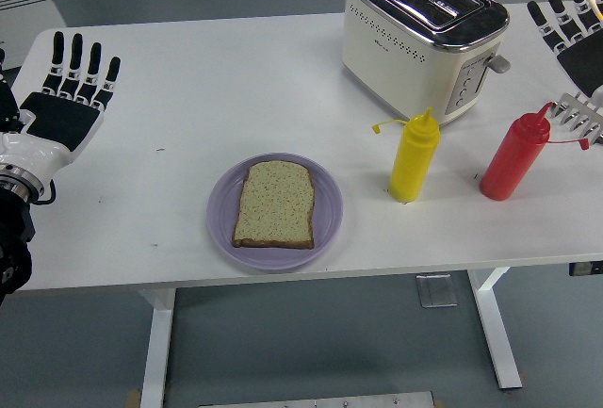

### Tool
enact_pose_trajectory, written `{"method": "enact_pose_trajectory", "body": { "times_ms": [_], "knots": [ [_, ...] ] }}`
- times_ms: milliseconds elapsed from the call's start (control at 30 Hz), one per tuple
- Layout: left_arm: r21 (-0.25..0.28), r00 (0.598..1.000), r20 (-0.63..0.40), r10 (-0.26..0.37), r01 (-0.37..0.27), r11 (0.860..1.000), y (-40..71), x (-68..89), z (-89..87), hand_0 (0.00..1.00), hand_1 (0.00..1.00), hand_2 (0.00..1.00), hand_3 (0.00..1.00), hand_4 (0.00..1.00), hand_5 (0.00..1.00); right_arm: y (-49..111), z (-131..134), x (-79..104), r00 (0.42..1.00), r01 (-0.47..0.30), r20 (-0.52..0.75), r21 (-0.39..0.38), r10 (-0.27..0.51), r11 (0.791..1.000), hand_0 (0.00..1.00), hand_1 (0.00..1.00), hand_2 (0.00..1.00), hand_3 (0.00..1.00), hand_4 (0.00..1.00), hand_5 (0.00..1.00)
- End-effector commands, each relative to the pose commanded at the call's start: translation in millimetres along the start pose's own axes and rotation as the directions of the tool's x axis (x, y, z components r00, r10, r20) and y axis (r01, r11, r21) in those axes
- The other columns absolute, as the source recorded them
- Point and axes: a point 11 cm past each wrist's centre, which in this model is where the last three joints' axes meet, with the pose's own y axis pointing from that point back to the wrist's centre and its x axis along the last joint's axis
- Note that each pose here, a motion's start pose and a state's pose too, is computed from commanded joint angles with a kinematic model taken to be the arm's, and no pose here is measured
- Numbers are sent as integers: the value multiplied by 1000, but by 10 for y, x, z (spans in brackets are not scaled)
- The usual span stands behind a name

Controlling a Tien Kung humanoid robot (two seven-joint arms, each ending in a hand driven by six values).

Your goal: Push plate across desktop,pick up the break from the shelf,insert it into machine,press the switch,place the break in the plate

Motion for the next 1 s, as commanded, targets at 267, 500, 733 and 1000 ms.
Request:
{"method": "enact_pose_trajectory", "body": {
  "times_ms": [267, 500, 733, 1000],
  "knots": [
    [2, 1000, 6, -1, 1, 1000, -3, -4, -8, 803, 732, 710, 719, 725, 998, 8, -19, 22, 1000, -10, 2, 4, 10, 1000, 800, 740, 679, 652, 744, 467],
    [6, 1000, 12, -2, 2, 1000, -9, -12, -23, 804, 732, 710, 718, 726, 998, 17, 0, 52, 1000, -22, -4, 0, 22, 1000, 800, 739, 679, 652, 737, 459],
    [10, 1000, 16, 0, 0, 1000, -13, -11, -39, 803, 732, 710, 719, 725, 998, 23, 5, 69, 1000, -28, -13, 1, 28, 1000, 799, 739, 679, 652, 737, 459],
    [13, 1000, 20, -2, 2, 1000, -16, -20, -40, 803, 733, 710, 719, 724, 998, 31, -32, 82, 999, -33, -18, 11, 34, 999, 799, 738, 679, 652, 728, 450]
  ]
}}
